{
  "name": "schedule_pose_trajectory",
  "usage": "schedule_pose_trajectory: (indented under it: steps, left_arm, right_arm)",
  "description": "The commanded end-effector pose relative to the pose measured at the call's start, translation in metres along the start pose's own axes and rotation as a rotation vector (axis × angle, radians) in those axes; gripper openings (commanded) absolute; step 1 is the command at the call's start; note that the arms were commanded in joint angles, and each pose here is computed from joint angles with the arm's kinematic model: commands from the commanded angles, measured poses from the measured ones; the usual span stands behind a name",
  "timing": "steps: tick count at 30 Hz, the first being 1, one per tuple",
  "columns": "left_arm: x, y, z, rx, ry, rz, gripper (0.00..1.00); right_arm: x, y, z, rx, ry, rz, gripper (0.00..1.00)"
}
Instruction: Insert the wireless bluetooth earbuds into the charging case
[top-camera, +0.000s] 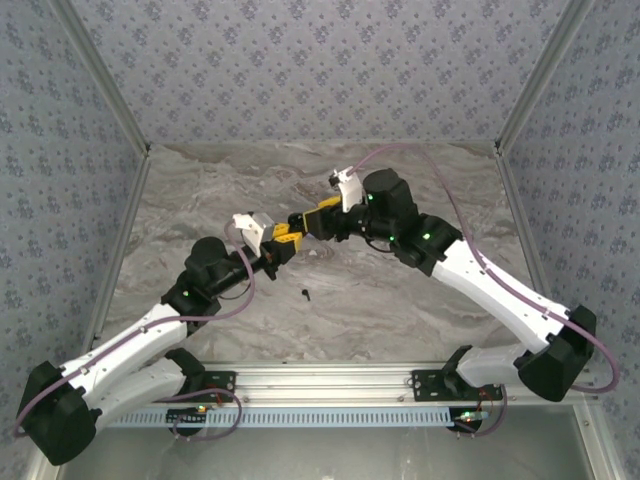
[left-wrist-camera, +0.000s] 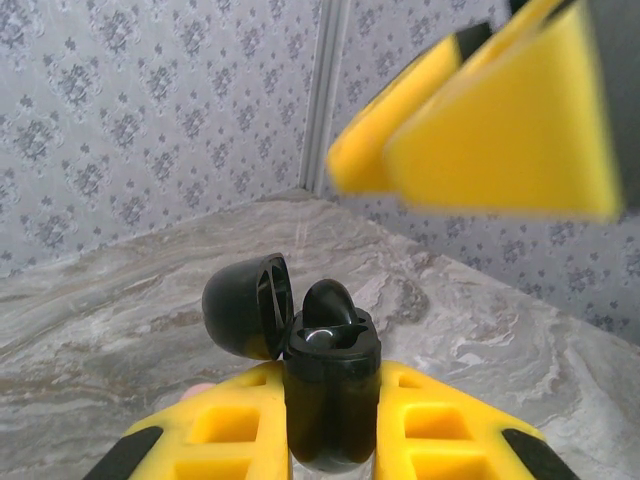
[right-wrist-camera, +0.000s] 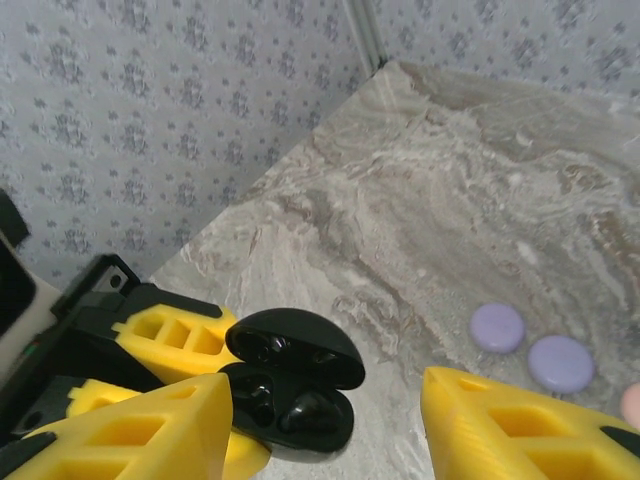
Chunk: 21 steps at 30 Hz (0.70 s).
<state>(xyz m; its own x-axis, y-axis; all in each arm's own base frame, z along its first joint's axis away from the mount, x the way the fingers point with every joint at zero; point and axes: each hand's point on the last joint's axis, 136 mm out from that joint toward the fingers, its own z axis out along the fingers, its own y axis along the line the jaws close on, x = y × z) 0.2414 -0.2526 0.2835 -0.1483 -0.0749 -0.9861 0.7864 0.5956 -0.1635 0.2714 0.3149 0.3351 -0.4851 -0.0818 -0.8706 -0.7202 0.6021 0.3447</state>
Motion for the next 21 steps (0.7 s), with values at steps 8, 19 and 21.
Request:
schedule_pose_trajectory:
  steps: [8, 19, 21]
  left_arm:
    - [-0.008, 0.040, -0.036, -0.287, 0.014, 0.090, 0.00]
    - [-0.010, 0.077, -0.096, -0.585, 0.009, 0.112, 0.00]
    - [-0.013, 0.079, -0.105, -0.610, -0.006, 0.112, 0.00]
  right_arm:
    - [0.052, -0.045, 0.002, 0.205, 0.183, 0.040, 0.55]
    - [0.180, -0.057, 0.068, 0.276, 0.617, 0.140, 0.51]
    - [0.203, -0.055, 0.074, 0.298, 0.711, 0.123, 0.52]
